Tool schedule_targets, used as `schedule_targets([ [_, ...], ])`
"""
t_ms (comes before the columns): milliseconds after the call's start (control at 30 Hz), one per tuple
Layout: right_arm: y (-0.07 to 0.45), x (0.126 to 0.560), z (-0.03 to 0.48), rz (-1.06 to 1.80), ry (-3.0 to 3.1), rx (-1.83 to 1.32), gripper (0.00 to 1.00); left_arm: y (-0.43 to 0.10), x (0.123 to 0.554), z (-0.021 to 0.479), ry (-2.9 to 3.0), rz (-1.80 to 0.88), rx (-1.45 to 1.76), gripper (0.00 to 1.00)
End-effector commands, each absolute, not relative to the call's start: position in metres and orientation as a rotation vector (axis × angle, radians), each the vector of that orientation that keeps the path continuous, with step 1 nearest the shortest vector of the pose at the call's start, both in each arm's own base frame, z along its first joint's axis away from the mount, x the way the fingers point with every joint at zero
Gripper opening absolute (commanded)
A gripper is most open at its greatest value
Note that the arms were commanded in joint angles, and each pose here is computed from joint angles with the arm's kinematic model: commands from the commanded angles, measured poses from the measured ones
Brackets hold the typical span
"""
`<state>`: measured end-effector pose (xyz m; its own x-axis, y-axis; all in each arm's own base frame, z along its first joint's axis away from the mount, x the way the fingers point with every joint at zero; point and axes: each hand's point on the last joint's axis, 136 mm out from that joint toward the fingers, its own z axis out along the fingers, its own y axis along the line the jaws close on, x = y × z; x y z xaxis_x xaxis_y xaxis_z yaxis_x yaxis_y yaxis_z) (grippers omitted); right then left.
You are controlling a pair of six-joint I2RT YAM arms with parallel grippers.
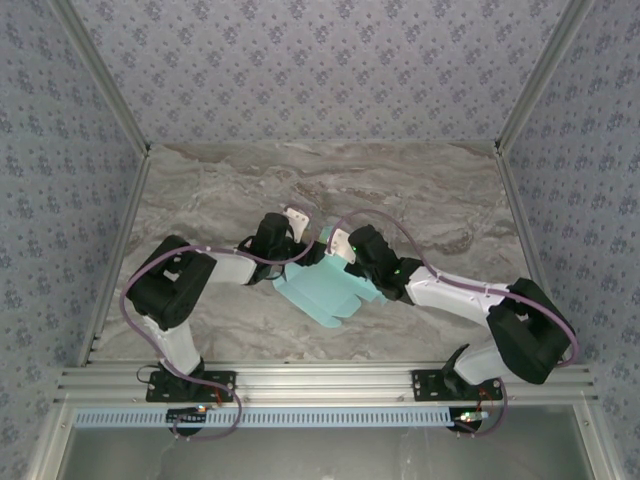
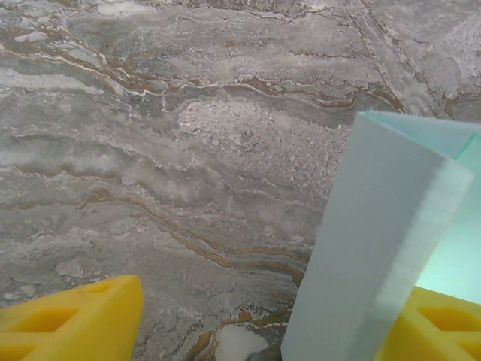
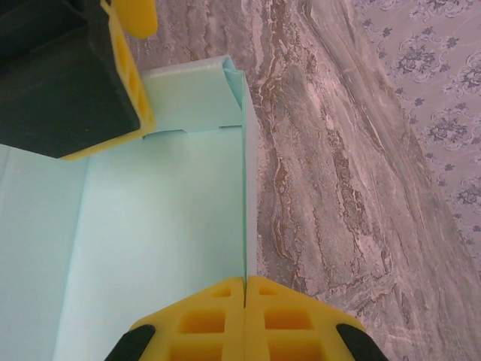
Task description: Fold the paper box
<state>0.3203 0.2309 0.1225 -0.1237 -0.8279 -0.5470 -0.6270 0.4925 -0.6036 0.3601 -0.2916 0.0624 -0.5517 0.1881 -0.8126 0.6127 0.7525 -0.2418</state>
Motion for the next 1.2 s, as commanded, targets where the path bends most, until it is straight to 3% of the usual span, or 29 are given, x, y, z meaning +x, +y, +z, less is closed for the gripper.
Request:
schedule_targets([
  [0,0.226,0.324,0.135,-0.313,1.832,-1.203,0.00,-0.295,0.358,0.059,2.142,-0.675,0.623,0.72],
  [567,0.227,0.324,0.138,-0.303,1.828,-1.202,0.00,-0.304,0.366,0.036,2.190,-0.571,0.680,0.62],
  [933,0.228,0.320,0.130,-0.282,1.850,-1.203,0.00,-0.283,0.379,0.040,2.179,-0.335,0.502,0.38],
  [1167,0.230,0.314,0.122,-0.268,1.866,-1.205,0.00,-0.270,0.383,0.042,2.164,-0.187,0.329,0.29],
])
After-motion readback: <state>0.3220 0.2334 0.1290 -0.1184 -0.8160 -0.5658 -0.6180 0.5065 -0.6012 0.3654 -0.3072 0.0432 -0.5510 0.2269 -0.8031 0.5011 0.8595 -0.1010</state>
